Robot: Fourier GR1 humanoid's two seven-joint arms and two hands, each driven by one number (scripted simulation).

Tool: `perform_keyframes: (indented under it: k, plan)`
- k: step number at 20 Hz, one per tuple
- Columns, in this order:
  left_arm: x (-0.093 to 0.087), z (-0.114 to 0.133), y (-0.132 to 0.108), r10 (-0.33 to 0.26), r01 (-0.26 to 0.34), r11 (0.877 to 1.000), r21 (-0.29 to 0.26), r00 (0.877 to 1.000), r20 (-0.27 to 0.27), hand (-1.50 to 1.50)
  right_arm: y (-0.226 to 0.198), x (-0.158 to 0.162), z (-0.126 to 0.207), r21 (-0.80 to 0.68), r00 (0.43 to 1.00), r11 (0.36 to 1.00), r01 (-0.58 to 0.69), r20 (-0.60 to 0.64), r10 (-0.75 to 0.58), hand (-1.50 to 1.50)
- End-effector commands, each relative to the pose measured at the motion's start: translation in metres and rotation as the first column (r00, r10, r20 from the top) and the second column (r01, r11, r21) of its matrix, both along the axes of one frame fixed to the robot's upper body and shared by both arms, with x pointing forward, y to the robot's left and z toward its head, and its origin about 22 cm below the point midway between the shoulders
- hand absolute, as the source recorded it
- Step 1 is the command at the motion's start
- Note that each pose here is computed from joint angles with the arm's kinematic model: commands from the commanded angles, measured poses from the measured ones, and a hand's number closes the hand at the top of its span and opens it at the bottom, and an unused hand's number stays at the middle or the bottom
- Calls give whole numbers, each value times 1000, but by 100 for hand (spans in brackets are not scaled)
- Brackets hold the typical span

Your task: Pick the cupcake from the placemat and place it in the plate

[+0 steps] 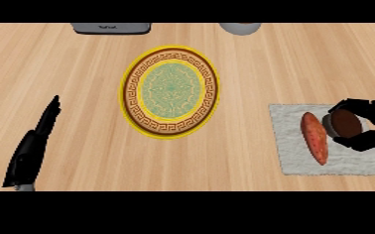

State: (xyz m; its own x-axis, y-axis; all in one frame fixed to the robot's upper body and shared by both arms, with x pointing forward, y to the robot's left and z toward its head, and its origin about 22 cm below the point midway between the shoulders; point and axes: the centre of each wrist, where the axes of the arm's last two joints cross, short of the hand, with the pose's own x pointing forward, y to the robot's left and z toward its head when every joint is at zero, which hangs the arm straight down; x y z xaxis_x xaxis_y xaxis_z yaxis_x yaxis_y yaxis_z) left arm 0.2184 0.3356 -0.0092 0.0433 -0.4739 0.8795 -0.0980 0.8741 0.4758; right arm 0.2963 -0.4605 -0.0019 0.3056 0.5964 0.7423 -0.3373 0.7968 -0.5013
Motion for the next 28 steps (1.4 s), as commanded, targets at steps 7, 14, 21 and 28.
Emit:
perform_keyframes:
  k: [7, 14, 21, 28]
  plan:
    - [-10, 2, 13, 53, -53, 999, 0, 998, -17, 0, 45, -17, -46, -321, 971, 924, 210, -43, -236, 150]
    - [-15, 0, 16, 72, -72, 997, 3, 996, -52, 0, 76, -11, -40, -538, 906, 735, 412, 156, -393, 150]
    - [-22, -5, 16, 86, -86, 996, 2, 995, -42, 0, 134, 6, 1, -515, 812, 636, 575, 453, -367, 150]
    - [-22, -2, 17, 90, -89, 996, 6, 995, -54, 0, 238, 5, 69, -361, 696, 737, 571, 690, -200, 150]
